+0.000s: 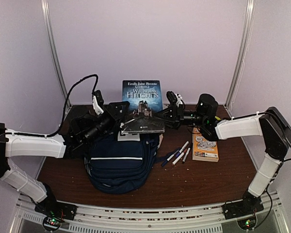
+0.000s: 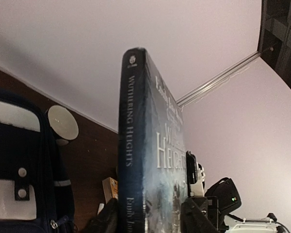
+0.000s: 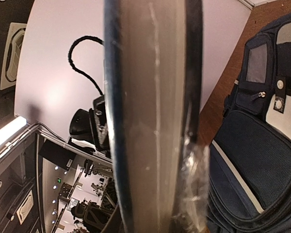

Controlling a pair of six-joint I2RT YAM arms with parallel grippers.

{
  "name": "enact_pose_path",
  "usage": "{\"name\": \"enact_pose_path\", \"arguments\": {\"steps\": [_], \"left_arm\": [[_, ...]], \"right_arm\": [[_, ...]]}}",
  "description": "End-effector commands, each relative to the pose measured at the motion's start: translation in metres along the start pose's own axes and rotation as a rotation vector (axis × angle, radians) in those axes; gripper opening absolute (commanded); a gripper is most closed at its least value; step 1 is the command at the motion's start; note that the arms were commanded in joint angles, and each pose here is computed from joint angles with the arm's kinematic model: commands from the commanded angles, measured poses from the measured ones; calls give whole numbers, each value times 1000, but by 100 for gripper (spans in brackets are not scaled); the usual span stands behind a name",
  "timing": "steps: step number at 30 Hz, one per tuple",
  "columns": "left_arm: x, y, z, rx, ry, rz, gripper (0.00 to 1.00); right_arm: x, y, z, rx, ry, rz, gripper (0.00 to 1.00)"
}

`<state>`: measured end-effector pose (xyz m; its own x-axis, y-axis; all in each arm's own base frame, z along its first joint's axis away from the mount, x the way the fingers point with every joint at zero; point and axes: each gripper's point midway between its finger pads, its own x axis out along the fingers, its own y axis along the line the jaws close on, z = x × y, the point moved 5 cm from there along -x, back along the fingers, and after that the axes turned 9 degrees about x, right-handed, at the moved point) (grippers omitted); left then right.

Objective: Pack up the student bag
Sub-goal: Pass from the left arm to the right, then pick up the largest pocket of the bag from the student bag.

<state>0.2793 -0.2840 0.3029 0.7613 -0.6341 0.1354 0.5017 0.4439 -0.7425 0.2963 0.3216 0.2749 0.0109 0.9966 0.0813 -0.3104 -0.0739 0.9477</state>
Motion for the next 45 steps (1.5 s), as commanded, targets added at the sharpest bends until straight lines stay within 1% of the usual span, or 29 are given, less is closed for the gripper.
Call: {"name": "enact_pose_path", "arguments": {"steps": [1,2,4,6,8,11,13,16,19,21,23,25,27,32,35,40,41,43,45], "left_arm": [[-25,-8,19,101,49,75,50],[-34,-5,18,141,94,121,53],[-55,6,14,310,216,230,57],[-74,15,12,472,355,327,59],[-90,21,3,634,536,357,60],[-111,31,-16,775,782,386,60],[-122,33,-33,865,926,375,60],[-131,29,-55,1027,1070,325,57],[-138,18,-83,1197,1207,205,56],[-141,16,-101,1250,1292,149,55],[-145,20,-121,1245,1396,106,55],[-151,21,-137,1229,1464,68,57],[-154,26,-148,1227,1502,65,57],[-152,38,-163,1233,1539,84,57],[-152,45,-171,1237,1572,96,55],[-151,58,-178,1266,1611,146,54],[-151,62,-179,1279,1619,170,52],[-150,68,-179,1311,1634,210,43],[-146,71,-178,1331,1628,244,37]], "right_arm": [[-8,0,-1,-56,-6,-89,9],[-12,-1,-3,-67,-5,-104,9],[-20,-3,-5,-88,-4,-127,7],[-31,-7,-8,-101,0,-160,4],[-41,-7,-12,-138,9,-194,0],[-56,-7,-24,-201,54,-264,0],[-67,-7,-35,-219,89,-317,0],[-84,-2,-47,-259,114,-362,0],[-101,6,-51,-288,109,-400,0],[-116,13,-49,-305,94,-428,0],[-127,19,-48,-323,81,-458,0],[-137,24,-48,-338,61,-476,0],[-144,28,-49,-358,35,-488,0],[-152,31,-56,-389,6,-504,0],[-154,32,-57,-391,-2,-510,0],[-154,33,-58,-393,-2,-510,0],[-155,33,-59,-393,-1,-510,0],[-155,33,-59,-395,0,-511,0],[-155,32,-59,-394,1,-512,0]]}}
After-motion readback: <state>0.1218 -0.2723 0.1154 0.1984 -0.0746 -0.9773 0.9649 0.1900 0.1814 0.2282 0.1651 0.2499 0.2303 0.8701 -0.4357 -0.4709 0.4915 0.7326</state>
